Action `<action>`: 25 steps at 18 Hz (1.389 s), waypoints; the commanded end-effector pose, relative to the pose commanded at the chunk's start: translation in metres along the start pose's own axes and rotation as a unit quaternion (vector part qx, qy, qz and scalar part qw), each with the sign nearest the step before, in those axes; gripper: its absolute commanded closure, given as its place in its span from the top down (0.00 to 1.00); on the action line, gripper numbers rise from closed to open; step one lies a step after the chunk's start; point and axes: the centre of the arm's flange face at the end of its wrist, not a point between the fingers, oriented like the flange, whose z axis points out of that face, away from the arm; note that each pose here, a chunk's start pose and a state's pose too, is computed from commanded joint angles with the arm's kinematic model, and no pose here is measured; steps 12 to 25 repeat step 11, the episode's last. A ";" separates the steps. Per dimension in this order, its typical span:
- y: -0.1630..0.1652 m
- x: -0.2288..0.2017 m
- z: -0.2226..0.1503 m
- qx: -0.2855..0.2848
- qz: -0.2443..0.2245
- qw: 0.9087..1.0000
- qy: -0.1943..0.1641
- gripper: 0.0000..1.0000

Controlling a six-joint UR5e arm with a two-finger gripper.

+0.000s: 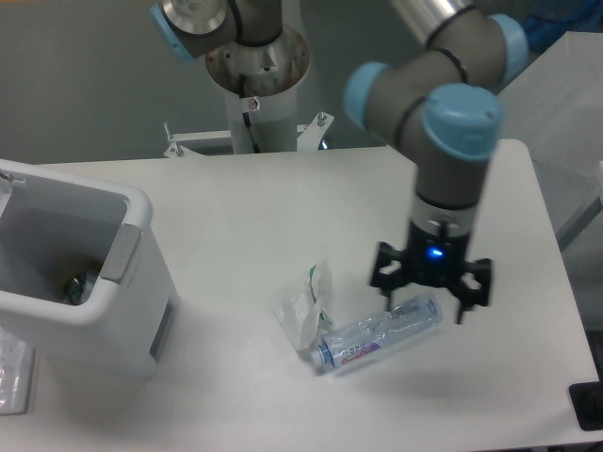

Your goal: Open the trash can

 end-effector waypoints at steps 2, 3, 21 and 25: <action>0.000 -0.007 -0.007 -0.015 0.029 0.999 -0.012 1.00; -0.001 -0.003 -0.003 -0.018 0.055 0.998 -0.007 1.00; 0.016 0.012 0.015 -0.081 0.117 0.990 0.015 1.00; 0.016 0.012 0.015 -0.081 0.117 0.990 0.015 1.00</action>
